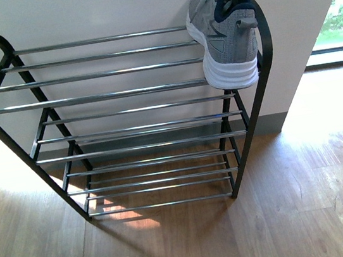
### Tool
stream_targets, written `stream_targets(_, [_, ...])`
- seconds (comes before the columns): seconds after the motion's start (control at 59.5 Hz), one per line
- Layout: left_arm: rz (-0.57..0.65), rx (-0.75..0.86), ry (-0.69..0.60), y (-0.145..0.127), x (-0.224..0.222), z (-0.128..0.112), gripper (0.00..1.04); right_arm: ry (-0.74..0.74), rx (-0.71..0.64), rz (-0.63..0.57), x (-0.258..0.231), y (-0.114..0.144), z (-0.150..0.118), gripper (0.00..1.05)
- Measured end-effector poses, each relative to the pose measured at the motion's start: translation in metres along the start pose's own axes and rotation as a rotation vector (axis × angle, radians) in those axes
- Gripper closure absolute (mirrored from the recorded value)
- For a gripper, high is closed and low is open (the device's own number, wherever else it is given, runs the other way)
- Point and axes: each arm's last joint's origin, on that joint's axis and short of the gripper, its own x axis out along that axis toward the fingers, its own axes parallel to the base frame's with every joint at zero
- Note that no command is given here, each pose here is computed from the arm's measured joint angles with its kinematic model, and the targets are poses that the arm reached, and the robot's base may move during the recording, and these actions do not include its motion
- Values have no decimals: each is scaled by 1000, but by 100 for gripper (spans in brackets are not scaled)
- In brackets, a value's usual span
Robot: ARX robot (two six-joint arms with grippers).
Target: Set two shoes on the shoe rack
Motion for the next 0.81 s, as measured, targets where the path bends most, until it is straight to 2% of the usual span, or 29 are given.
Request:
stream_targets(0.336, [-2,0,0,0,0,0,103,11,0,1,-32,0,-17,103])
stream_targets(0.807, [-1,0,0,0,0,0,103,-21,0,1,-57,0,-8,103])
